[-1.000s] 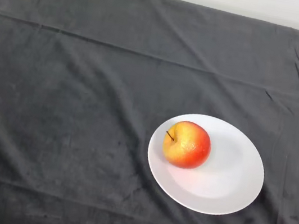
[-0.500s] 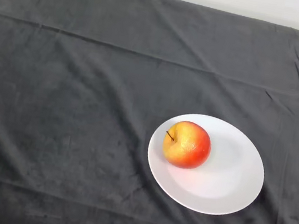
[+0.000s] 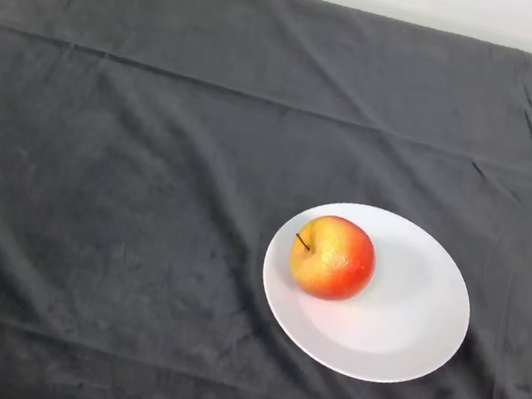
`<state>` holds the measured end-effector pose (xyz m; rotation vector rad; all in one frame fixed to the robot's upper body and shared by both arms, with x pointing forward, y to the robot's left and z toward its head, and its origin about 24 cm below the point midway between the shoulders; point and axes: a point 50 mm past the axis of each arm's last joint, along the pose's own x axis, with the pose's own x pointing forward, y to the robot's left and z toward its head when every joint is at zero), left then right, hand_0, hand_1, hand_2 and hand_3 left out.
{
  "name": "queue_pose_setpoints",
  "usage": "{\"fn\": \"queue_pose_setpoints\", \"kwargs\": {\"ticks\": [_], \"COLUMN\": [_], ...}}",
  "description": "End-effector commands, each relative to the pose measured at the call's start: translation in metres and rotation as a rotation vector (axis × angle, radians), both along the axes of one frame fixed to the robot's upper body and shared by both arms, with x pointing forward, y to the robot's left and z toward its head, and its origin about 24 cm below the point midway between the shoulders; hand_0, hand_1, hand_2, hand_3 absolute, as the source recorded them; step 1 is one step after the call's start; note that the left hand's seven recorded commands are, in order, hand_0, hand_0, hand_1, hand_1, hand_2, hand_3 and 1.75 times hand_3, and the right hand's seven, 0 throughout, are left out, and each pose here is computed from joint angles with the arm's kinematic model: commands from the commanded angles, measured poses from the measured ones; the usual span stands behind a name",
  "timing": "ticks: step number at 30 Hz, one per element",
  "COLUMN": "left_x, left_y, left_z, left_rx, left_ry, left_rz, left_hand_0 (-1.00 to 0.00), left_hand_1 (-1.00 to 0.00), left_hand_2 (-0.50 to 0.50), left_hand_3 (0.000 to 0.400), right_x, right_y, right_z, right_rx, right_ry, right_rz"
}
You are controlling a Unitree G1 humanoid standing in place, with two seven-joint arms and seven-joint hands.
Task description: Move the apple to the plate
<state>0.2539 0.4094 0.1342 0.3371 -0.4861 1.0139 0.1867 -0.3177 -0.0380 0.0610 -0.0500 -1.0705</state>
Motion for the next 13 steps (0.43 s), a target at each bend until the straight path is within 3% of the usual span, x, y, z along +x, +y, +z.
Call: {"fn": "queue_pose_setpoints", "kwargs": {"ticks": [1,13], "left_x": [0.0058,0.0049], "left_y": [-0.0035,-0.0023], "left_z": [0.0013,0.0017], "left_rx": [-0.009,-0.009], "left_ry": [-0.005,-0.004], "left_rz": [-0.012,-0.011], "left_hand_0": [0.00,0.00], "left_hand_1": [0.00,0.00], "left_hand_2": [0.00,0.00], "left_hand_3": [0.000,0.000], "right_x": [-0.0427,-0.0427], "right_y": [0.0431,0.0431], "right_z": [-0.0472,-0.0472], "right_rx": [0.170,0.170], "right_ry": [0.180,0.180], "right_rz": [0.0158,0.0158]}}
